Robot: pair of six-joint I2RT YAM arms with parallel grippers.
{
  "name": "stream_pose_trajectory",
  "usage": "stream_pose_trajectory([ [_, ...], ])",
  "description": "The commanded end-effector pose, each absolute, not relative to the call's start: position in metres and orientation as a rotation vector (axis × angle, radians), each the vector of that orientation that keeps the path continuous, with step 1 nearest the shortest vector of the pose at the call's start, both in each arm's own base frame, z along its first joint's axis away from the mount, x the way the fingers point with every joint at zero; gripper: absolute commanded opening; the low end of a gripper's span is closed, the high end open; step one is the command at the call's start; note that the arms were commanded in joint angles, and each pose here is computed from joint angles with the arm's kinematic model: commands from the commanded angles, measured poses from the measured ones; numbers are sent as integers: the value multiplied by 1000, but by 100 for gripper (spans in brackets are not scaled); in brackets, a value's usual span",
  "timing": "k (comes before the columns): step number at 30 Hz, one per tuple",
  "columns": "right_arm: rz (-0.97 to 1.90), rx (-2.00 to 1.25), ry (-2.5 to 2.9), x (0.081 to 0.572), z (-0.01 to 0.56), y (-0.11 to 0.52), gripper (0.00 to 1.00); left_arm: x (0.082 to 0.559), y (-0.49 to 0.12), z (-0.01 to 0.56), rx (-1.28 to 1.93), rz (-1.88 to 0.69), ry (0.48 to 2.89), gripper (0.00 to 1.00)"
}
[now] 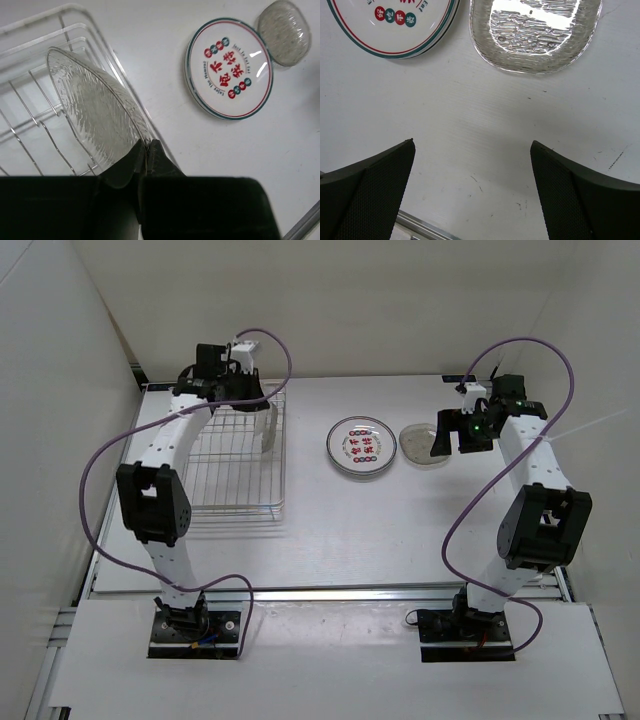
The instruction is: Unload the plates from the dish rack
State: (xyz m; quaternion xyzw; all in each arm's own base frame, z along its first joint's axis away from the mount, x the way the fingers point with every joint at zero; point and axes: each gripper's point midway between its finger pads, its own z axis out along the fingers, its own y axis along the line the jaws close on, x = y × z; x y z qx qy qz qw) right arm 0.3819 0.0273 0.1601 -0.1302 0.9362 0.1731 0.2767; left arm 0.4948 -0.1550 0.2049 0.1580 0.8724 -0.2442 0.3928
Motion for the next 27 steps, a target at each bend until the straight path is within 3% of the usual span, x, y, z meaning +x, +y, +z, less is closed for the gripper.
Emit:
stream_pose_trajectory([
  [1, 455, -377, 2431, 386, 195, 31, 100, 466, -132, 313, 550, -408, 2011, 11],
  [7, 526, -413, 2394, 388, 229, 41, 100, 382, -155, 344, 1018, -75, 1869, 11],
  [11, 595, -461, 2315, 385, 275, 53, 100, 331, -165, 327, 1372, 424, 1801, 11],
  [13, 616, -544, 2260, 379, 293, 66, 100, 301, -181, 319, 1553, 633, 1682, 11],
  [14, 642, -612, 2236, 372, 304, 83, 100, 288, -179, 285, 1752, 771, 1610, 11],
  [16, 618, -712, 2172, 360, 322, 100, 100, 262, -195, 282, 1845, 953, 1361, 11],
  [17, 633, -781, 2148, 351, 326, 121, 100, 254, -193, 248, 2044, 1091, 1176, 11],
  [22, 625, -976, 2093, 316, 325, 174, 98, 225, -238, 238, 2066, 1140, 767, 11],
  [27, 650, -1145, 2074, 290, 296, 214, 93, 215, -280, 250, 1992, 1031, 870, 11],
])
